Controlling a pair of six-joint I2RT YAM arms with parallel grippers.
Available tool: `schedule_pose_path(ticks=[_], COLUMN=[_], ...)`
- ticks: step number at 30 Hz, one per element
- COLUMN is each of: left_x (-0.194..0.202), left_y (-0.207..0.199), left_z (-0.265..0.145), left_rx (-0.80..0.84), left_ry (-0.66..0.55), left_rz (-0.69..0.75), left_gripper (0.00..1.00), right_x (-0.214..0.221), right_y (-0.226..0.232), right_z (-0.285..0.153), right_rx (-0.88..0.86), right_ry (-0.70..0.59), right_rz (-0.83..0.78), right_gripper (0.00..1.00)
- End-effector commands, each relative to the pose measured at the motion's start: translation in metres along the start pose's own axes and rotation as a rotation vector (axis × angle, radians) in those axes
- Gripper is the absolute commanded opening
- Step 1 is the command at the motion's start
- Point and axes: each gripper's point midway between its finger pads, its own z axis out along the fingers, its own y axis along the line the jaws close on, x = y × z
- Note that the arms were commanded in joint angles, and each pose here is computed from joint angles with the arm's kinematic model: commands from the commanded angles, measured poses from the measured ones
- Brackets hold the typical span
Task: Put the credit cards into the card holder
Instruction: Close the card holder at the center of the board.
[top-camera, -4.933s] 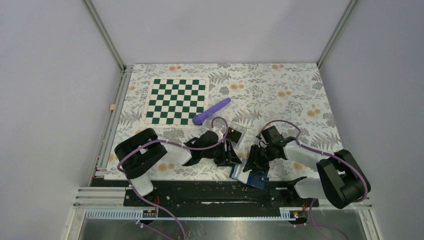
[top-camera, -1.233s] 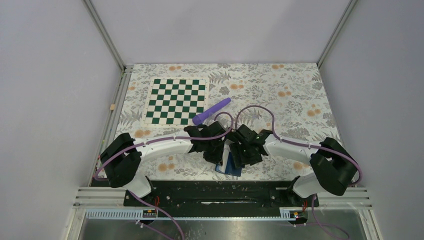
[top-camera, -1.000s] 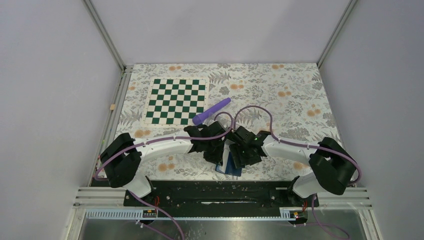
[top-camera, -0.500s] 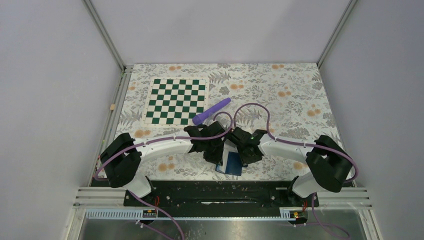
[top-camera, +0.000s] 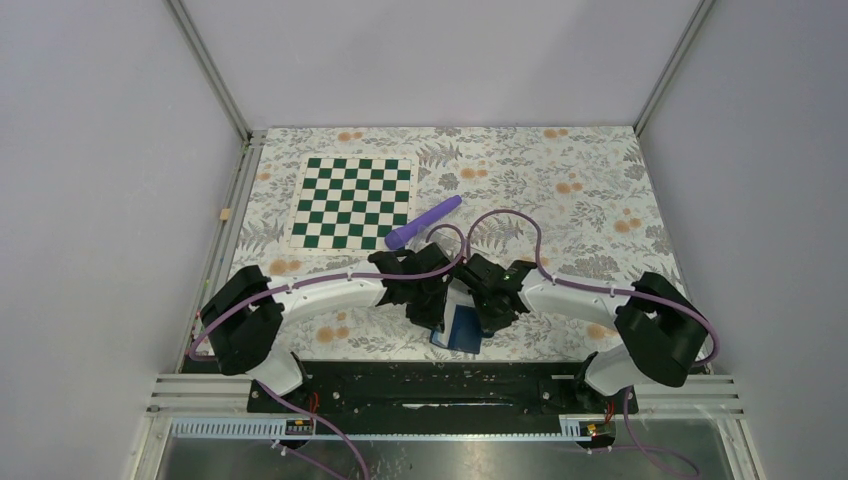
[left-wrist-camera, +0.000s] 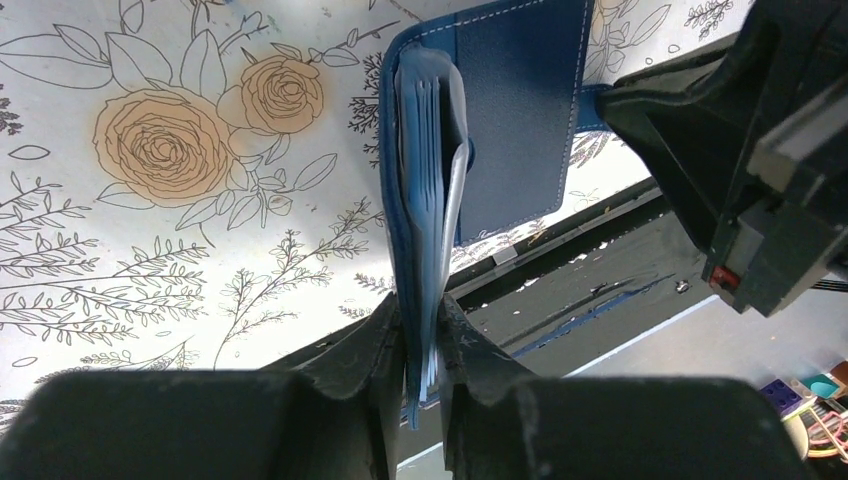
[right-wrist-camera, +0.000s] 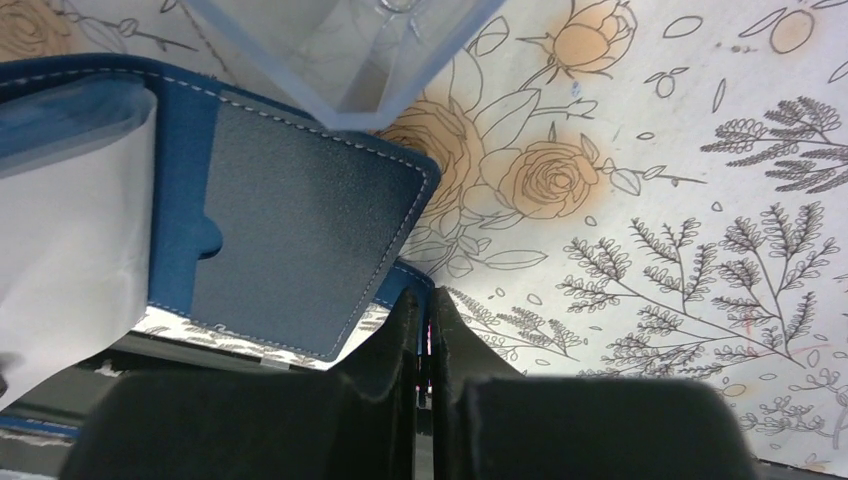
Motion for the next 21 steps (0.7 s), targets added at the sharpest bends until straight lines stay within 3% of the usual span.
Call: schedule_pose_path(ticks=[1, 4, 7, 10, 21], left_x=[-0.021, -0.023, -0.024, -0.024, -0.009], left_y=[-0.022, -0.029, -0.040, -0.054, -0.092], left_z=[-0.013, -0.014, -0.015, -0.015, 0.014], left_rx=[0.048, 0.064, 0.096, 0.163, 0.496], left_ry=[-0.071, -0.069, -0.071, -0.077, -0.025], left_rz=[-0.003, -0.001, 0.005, -0.001, -0.113], left_gripper=[0.17, 0.25, 0.45, 0.56, 0.60], right_x=[-0.002, -0.003, -0.002, -0.002, 0.002], right_y=[0.012, 0.011, 0.012, 0.015, 0.013], right_z=[-0.008, -0.009, -0.009, -0.010, -0.014], right_rx=[-0.076, -0.081, -0.093, -0.115, -0.225], right_ry=[-0.019, -0.023, -0.018, -0.026, -0.039], right_rz=[0.031, 0.034, 0.027, 0.033, 0.140], right_gripper=[0.00, 0.00, 0.00, 0.00, 0.00])
